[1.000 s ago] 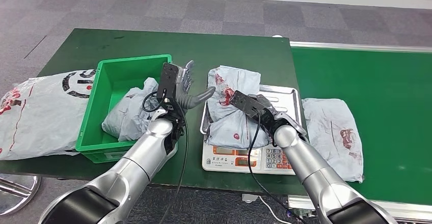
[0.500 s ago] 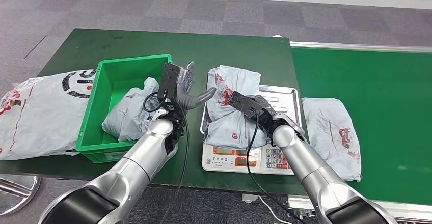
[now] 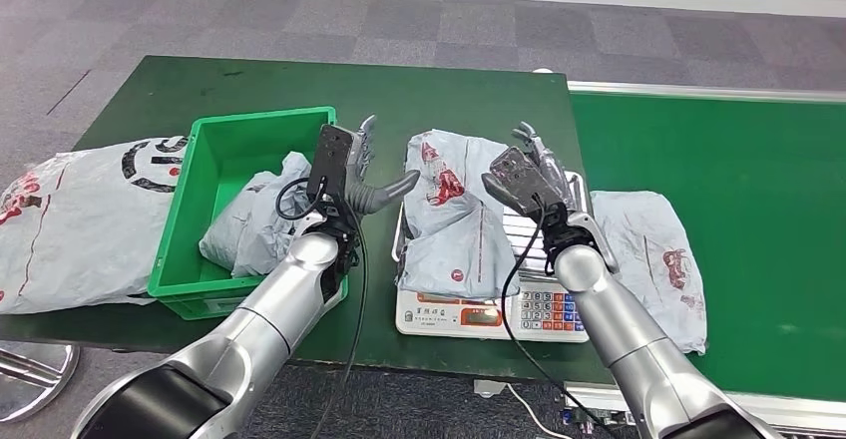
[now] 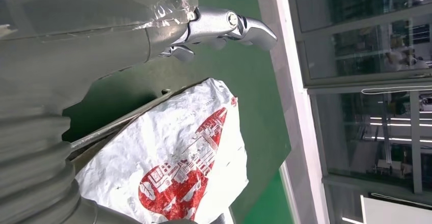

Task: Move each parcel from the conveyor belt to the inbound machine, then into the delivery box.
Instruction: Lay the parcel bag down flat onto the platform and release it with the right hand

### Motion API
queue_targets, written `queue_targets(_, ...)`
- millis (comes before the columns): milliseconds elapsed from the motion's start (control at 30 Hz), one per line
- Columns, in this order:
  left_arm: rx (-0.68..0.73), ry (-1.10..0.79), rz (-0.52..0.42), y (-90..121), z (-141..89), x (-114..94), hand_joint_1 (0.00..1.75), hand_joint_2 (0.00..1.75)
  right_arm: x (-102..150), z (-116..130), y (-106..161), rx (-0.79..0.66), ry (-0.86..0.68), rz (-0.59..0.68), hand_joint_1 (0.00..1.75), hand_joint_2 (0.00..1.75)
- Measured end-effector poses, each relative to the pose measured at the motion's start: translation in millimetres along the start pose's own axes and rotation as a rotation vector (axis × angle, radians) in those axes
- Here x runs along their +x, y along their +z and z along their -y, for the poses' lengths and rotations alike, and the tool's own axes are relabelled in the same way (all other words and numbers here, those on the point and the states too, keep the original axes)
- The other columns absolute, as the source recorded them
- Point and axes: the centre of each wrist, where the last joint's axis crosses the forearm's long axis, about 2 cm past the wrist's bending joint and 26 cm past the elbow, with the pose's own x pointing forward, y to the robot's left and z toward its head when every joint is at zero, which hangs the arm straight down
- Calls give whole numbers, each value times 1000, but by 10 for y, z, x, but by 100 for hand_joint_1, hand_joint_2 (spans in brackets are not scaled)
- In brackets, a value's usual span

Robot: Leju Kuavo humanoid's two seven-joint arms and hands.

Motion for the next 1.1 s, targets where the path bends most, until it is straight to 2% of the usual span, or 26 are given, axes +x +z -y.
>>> queue_targets(233, 2, -9, 3, 0, -3, -1, 0, 175, -42, 107, 2, -26, 15, 10, 0, 175)
queue_targets(700, 1, -10, 6, -10, -6, 10, 0, 175, -50, 139, 2, -34, 21, 22, 0, 175)
queue_targets(867, -8, -18, 8, -11, 3, 12, 0, 175, -46, 162, -6, -98, -9, 53, 0, 175)
queue_targets(1000, -82, -80, -12, -26, 35, 26, 0, 175, -33, 230, -44, -163, -54, 82, 0, 175)
queue_targets(1100, -218, -244, -65, -57, 73, 48, 0, 175, 9, 328, -123, -204, -84, 89, 0, 175)
